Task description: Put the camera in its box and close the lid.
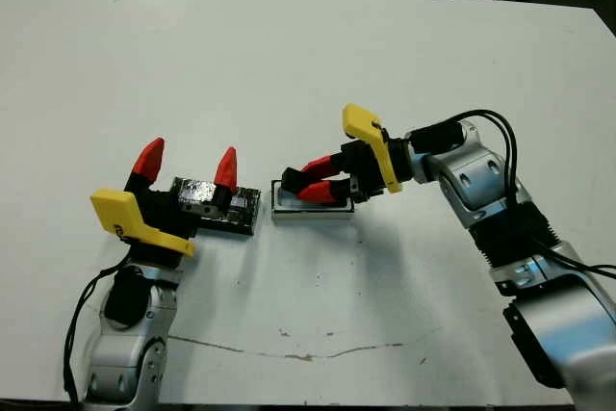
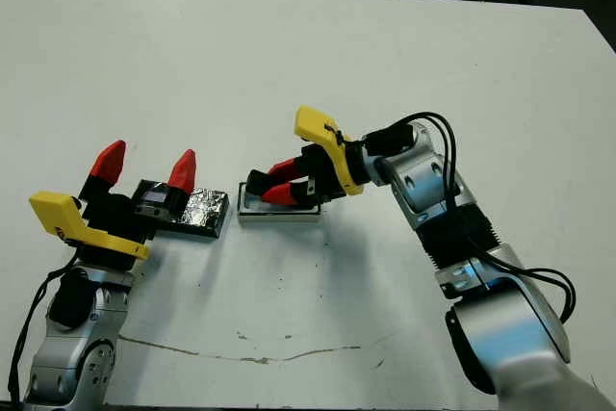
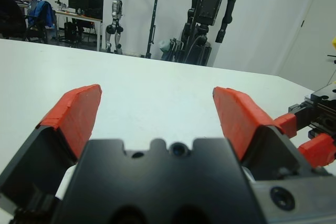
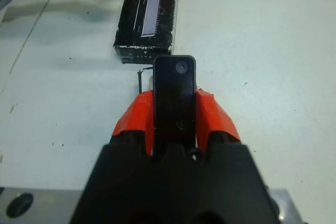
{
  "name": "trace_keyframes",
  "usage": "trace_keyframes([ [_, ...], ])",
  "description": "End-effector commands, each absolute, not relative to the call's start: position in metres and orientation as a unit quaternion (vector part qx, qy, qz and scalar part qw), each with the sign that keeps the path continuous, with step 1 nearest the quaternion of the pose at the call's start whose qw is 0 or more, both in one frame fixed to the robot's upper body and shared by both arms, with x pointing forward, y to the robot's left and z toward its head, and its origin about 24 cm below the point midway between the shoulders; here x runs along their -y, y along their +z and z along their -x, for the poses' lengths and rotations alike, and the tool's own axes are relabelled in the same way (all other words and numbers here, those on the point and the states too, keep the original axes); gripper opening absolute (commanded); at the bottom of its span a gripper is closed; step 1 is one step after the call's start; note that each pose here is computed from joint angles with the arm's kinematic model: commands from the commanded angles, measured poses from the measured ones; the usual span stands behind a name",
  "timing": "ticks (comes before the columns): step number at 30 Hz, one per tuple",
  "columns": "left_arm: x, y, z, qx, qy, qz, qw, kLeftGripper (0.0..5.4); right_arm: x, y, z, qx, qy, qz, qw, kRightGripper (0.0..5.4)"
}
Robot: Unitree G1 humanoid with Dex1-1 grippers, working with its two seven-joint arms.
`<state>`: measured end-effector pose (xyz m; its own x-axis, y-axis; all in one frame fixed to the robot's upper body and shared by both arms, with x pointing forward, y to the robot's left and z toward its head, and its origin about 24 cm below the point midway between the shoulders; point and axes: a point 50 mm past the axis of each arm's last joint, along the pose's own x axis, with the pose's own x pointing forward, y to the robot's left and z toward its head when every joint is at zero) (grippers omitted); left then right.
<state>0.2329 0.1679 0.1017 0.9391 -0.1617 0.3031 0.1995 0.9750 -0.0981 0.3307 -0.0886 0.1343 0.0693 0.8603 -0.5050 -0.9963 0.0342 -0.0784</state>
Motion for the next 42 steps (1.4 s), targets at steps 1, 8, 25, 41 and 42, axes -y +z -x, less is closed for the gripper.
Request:
trace_keyframes([
  [1, -0.169, 0.098, -0.232, 0.141, -0.092, 0.063, 0.984, 5.4, 0.105, 0.125, -0.331, -0.185, 0.649, 0.219, 0.704, 1.68],
  [8, -0.168, 0.098, -0.231, 0.139, -0.091, 0.062, 0.984, 5.4, 0.108, 0.124, -0.331, -0.204, 0.639, 0.231, 0.705, 2.16],
  [25, -0.169, 0.097, -0.231, 0.138, -0.09, 0.061, 0.985, 5.4, 0.113, 0.134, -0.331, -0.149, 0.664, 0.251, 0.688, 4.71],
  [41, -0.172, 0.1, -0.231, 0.143, -0.094, 0.048, 0.984, 5.4, 0.174, 0.157, -0.284, -0.021, 0.496, 0.086, 0.864, 5.38],
  [42, -0.173, 0.102, -0.231, 0.146, -0.096, 0.044, 0.984, 5.4, 0.179, 0.152, -0.277, -0.015, 0.467, 0.07, 0.881, 5.3],
])
